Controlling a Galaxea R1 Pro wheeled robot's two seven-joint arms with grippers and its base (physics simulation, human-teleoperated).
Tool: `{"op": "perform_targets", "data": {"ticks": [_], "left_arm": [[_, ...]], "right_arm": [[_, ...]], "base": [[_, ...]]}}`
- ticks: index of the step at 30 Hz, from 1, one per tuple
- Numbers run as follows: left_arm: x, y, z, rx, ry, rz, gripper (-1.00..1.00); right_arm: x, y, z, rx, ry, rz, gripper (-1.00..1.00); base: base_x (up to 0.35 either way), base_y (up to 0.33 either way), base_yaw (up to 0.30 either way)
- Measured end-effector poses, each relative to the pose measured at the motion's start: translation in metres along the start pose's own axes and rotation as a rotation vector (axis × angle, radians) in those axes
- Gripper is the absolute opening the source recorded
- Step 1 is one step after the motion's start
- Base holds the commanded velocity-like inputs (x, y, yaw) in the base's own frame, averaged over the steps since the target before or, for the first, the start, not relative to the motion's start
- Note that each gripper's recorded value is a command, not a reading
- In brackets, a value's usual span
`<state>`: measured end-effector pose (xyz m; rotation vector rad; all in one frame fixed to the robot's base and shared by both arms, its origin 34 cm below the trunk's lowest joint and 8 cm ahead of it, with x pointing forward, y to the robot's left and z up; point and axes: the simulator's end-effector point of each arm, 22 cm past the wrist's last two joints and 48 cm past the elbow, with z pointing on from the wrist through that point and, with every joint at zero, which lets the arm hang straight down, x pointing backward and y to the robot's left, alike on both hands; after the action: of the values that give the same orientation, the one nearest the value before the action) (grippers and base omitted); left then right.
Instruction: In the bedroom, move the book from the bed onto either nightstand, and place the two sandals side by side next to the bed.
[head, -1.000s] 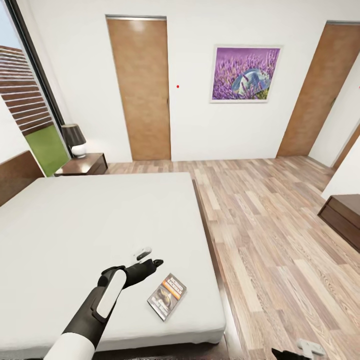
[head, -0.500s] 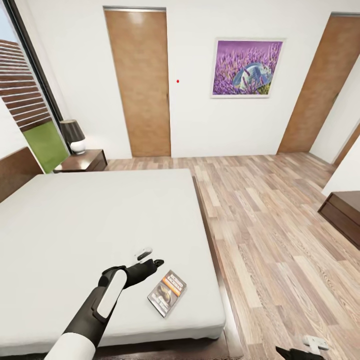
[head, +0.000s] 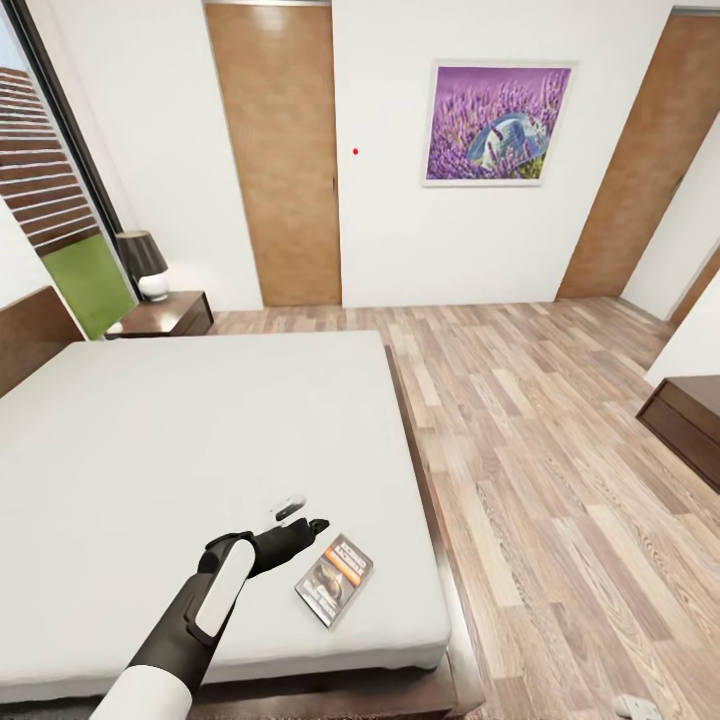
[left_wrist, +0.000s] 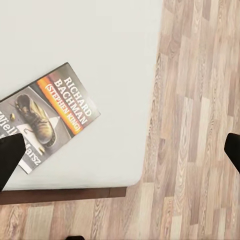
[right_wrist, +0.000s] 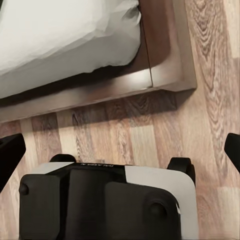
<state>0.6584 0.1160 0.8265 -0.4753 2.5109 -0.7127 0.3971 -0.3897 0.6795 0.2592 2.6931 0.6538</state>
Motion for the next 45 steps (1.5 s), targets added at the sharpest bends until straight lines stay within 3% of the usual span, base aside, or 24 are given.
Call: {"op": "perform_targets", "data": {"ticks": [45], "left_arm": [[0.022,0.023,0.021,-0.030,0.052,-0.027,1.00]], "right_arm": [[0.029,-0.012,0.006,0.021,0.066,0.035,1.00]], "base": [[0.000,0.000,0.000]]}}
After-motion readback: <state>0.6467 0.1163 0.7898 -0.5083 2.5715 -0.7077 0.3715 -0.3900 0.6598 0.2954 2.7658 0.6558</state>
